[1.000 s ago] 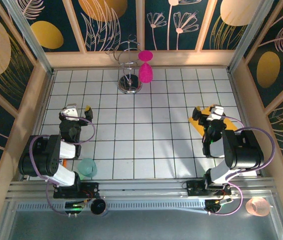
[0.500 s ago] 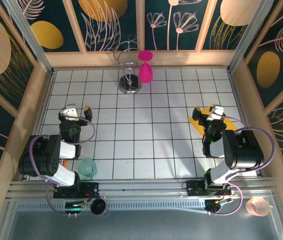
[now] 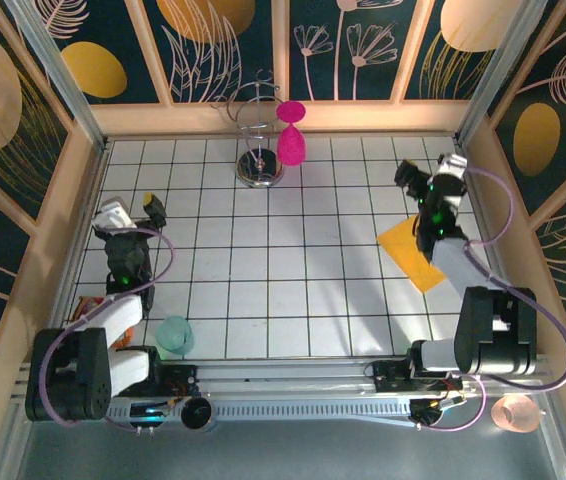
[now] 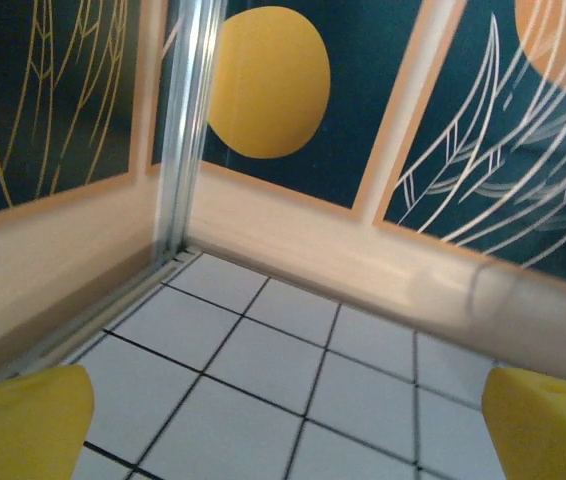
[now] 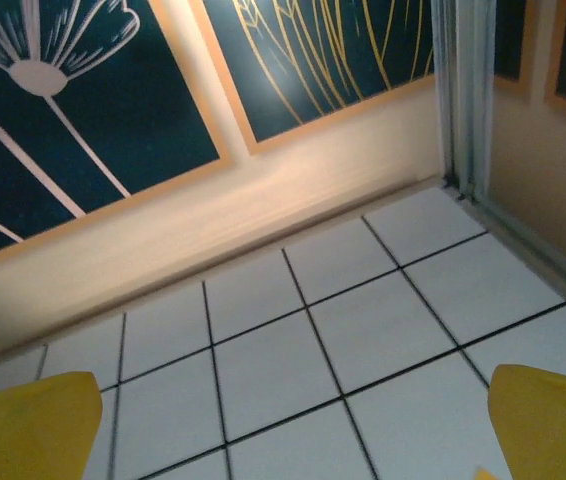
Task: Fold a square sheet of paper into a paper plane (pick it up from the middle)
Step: Move the square sheet of paper to the center of the table.
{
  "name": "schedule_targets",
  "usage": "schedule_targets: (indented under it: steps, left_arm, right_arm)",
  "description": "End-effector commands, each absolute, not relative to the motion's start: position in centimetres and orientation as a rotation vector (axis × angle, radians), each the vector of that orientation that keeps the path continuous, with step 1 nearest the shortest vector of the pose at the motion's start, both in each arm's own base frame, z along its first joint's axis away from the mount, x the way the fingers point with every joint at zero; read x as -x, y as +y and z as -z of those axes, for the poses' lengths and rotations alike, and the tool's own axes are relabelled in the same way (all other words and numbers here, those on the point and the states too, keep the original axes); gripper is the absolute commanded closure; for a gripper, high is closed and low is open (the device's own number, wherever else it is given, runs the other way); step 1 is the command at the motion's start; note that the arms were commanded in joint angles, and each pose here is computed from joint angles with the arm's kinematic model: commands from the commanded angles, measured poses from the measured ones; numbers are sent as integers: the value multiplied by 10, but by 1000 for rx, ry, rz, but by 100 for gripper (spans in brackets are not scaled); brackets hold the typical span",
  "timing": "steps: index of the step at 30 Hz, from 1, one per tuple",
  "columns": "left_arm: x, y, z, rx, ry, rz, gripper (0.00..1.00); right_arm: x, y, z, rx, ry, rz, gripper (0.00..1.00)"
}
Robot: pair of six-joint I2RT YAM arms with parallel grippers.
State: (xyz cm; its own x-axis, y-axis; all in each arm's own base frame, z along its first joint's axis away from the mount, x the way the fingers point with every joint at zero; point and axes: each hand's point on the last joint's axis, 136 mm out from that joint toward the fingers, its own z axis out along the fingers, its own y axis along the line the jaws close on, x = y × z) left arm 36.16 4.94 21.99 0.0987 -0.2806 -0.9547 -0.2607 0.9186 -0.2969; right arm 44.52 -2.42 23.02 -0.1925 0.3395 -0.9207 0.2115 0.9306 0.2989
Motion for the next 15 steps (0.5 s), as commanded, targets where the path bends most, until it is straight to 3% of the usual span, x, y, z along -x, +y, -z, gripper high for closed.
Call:
schedule_targets:
  steps: [1, 6, 15]
  left_arm:
    - [-366, 49, -197, 607, 1627, 118, 1]
    - [-373, 12, -190, 580, 1733, 377, 1]
    - [-384, -49, -161, 555, 1911, 816, 1]
  right_arm:
    - [-427, -11, -145, -594, 2169, -183, 1]
    - [-426, 9, -132, -669, 2232, -391, 2]
    - [-421, -18, -94, -892, 2305, -402, 5]
